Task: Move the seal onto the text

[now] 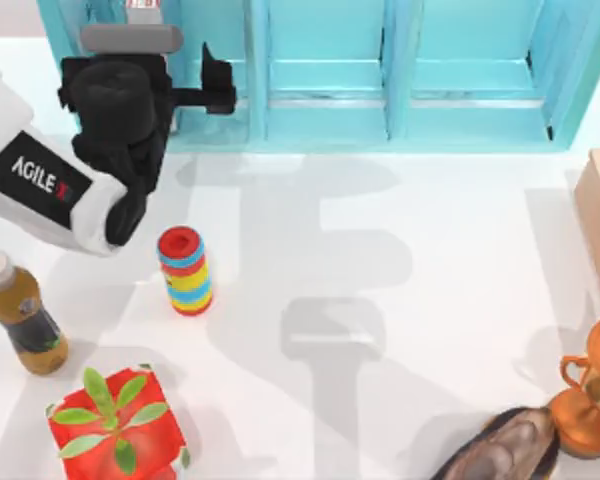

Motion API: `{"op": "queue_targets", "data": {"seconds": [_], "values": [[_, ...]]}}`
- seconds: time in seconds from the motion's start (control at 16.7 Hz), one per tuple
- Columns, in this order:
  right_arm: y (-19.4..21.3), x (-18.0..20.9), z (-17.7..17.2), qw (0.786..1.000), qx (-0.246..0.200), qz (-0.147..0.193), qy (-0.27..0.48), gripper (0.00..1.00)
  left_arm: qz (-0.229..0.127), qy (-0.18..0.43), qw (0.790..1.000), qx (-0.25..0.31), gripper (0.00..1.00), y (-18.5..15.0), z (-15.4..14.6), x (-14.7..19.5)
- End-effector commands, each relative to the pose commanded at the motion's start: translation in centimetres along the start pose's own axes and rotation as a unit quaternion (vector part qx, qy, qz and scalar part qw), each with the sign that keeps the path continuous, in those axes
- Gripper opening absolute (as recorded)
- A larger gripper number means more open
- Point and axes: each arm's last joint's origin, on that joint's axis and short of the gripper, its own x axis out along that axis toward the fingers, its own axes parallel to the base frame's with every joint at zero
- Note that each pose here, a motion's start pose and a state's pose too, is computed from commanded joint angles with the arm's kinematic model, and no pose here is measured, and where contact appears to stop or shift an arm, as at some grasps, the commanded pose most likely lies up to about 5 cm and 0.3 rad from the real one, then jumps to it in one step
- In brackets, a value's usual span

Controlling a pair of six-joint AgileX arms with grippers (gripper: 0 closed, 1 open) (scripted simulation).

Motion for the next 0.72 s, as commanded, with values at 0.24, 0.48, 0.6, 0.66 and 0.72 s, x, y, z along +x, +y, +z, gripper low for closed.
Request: {"op": "queue_targets", "data": {"seconds": [0.24, 0.48, 0.6, 0.66, 0.72], "values": [[0.0, 0.0, 0.0, 1.0, 0.0, 0.0, 0.0, 1.0, 0.0, -0.001, 1.0, 0.0, 1.0, 1.2, -2.0, 2.2], [0.0, 0.0, 0.0, 1.0, 0.0, 0.0, 0.0, 1.0, 0.0, -0.001, 1.0, 0.0, 1.0, 1.2, -2.0, 2.3], [0.0, 0.0, 0.0, 1.0, 0.0, 0.0, 0.0, 1.0, 0.0, -0.001, 1.0, 0.0, 0.85, 1.2, -2.0, 2.3], [0.0, 0.0, 0.0, 1.0, 0.0, 0.0, 0.0, 1.0, 0.0, -0.001, 1.0, 0.0, 0.77, 1.2, -2.0, 2.3], [0.0, 0.0, 0.0, 1.0, 0.0, 0.0, 0.0, 1.0, 0.0, -0.001, 1.0, 0.0, 0.7, 1.2, -2.0, 2.3]]}}
